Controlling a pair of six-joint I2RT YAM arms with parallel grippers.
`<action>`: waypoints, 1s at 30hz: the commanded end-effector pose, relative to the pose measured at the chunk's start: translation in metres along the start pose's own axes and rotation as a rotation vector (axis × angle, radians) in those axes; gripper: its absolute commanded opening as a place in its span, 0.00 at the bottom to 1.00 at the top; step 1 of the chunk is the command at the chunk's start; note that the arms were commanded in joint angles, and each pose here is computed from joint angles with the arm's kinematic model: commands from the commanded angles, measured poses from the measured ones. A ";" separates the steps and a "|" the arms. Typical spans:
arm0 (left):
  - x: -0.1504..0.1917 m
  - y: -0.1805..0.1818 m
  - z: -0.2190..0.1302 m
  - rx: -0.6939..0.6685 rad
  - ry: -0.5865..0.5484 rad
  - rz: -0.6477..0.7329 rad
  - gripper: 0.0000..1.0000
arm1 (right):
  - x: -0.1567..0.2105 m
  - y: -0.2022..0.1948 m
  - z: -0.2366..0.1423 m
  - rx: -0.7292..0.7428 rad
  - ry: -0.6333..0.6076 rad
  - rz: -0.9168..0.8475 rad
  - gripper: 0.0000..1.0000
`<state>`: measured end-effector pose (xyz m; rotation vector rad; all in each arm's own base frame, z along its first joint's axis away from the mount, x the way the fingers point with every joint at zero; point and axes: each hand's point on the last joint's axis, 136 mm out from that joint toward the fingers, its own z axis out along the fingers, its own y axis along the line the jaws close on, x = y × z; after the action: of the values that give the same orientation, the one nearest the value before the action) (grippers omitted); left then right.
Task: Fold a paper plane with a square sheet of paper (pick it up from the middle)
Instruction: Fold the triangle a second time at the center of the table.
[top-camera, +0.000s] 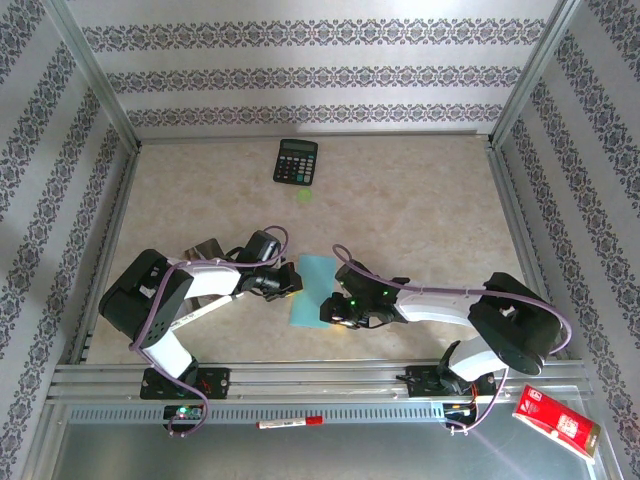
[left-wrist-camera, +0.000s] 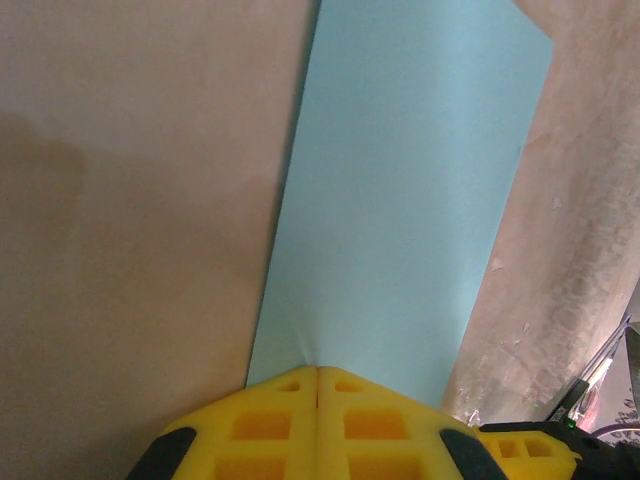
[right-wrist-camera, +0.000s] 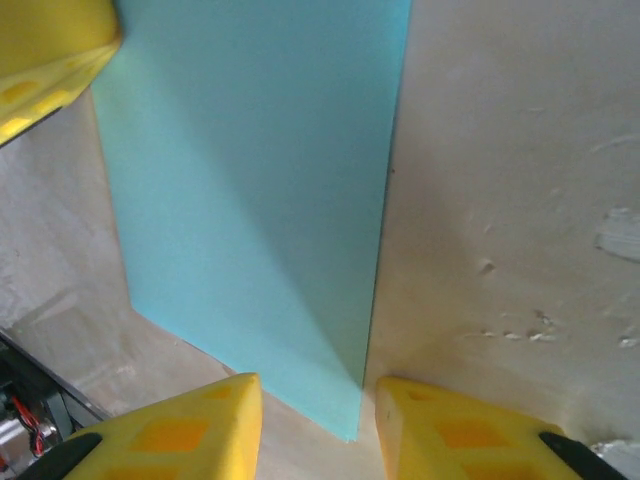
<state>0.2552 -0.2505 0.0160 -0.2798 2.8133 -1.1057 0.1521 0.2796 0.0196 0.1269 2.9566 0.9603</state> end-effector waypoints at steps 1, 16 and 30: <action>0.016 0.031 0.006 -0.095 0.040 -0.028 0.00 | -0.005 0.002 0.007 -0.020 -0.043 0.010 0.36; 0.021 0.037 0.007 -0.108 0.055 -0.029 0.00 | -0.010 0.032 0.009 -0.147 -0.055 -0.003 0.28; 0.025 0.043 0.009 -0.119 0.066 -0.036 0.00 | -0.012 0.040 0.012 -0.176 -0.054 -0.007 0.28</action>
<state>0.2548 -0.2506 0.0153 -0.2681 2.8044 -1.1136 0.1535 0.2827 0.0170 0.2249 2.9469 1.0005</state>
